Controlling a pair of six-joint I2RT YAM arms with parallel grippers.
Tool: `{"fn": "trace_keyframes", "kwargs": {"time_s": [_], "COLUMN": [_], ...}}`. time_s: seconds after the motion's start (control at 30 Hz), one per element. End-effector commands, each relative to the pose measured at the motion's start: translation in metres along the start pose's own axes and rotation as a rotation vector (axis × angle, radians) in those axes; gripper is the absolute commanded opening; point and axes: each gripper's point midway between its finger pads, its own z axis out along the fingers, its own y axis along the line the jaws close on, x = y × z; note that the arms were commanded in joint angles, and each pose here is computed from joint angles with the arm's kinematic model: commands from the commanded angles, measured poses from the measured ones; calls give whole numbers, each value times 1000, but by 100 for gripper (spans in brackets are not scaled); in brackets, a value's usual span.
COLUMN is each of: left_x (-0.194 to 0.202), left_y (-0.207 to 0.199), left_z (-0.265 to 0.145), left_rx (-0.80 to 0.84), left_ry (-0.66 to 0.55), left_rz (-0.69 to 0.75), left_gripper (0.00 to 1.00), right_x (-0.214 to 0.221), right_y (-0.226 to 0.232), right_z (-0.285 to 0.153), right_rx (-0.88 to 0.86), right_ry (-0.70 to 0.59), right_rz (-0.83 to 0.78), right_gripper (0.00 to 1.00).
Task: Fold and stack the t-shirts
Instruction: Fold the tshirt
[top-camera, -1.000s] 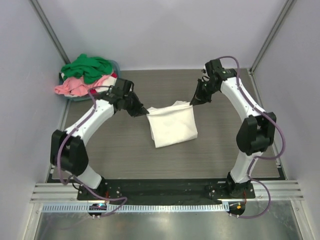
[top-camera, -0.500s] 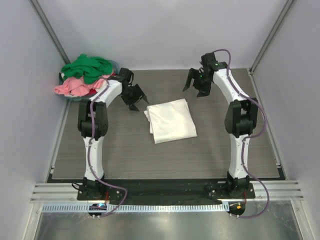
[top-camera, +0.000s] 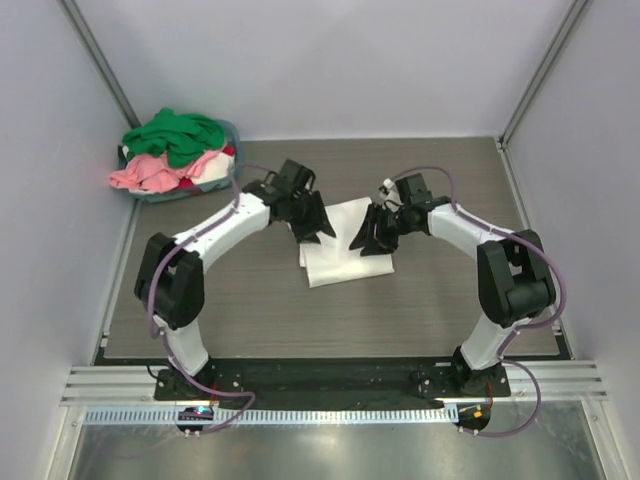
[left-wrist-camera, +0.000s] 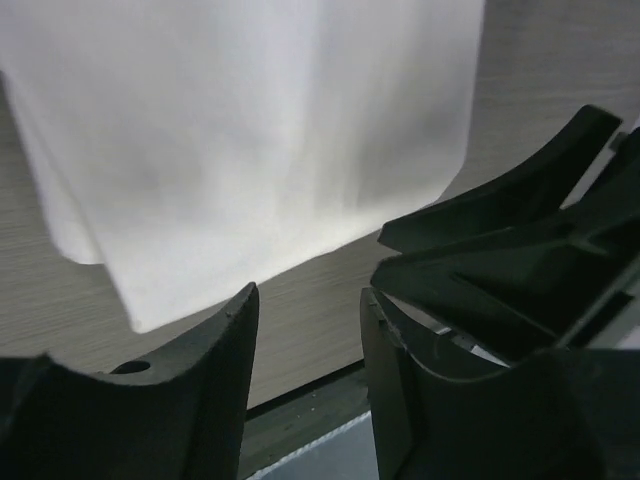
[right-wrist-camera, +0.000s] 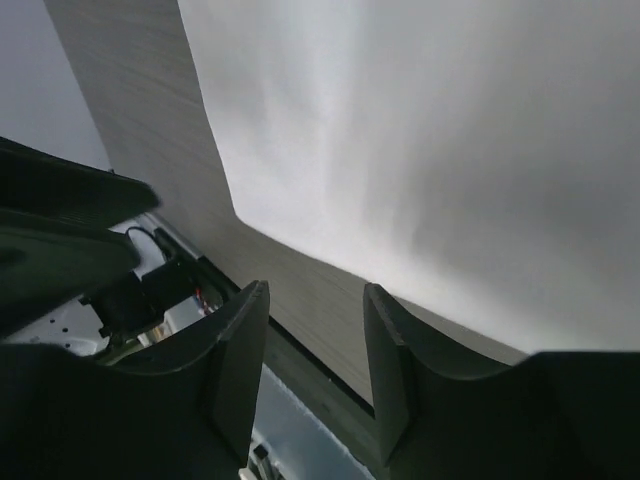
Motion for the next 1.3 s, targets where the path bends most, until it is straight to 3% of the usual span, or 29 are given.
{"fn": "trace_keyframes", "kwargs": {"time_s": [0.0,0.13,0.3,0.4,0.57,0.63,0.77,0.87,0.97,1.1,1.27], "left_x": [31,57,93,104,98,92,52,32,28,31,42], "left_y": [-9,1,78,113,139,144,134,114,94,72,89], "left_z": [40,78,98,101,84,69,39,7,-21,-38,-30], "left_rx": [75,65,-112,-195,-305,-350,-442,-463,-409,-280,-232], "left_ry": [85,150,188,202,165,152,53,-2,-43,-92,-71], "left_rz": [-46,-63,-64,-41,65,131,270,334,339,291,230], "left_gripper": [46,43,42,40,39,39,43,59,68,68,61], "right_x": [2,11,52,67,87,88,91,84,71,56,61], "right_y": [25,-24,-94,-109,-120,-111,-83,-47,-17,8,53], "right_z": [9,27,28,23,12,0,-21,-40,-57,-59,-25], "right_rx": [-153,-38,176,223,270,274,288,251,199,145,57], "right_ry": [17,37,33,23,-2,-34,-66,-116,-177,-188,-115], "right_rz": [-51,3,58,74,111,115,67,19,-5,-21,-64], "right_gripper": [47,42,41,40,40,41,55,63,64,57,45]}}
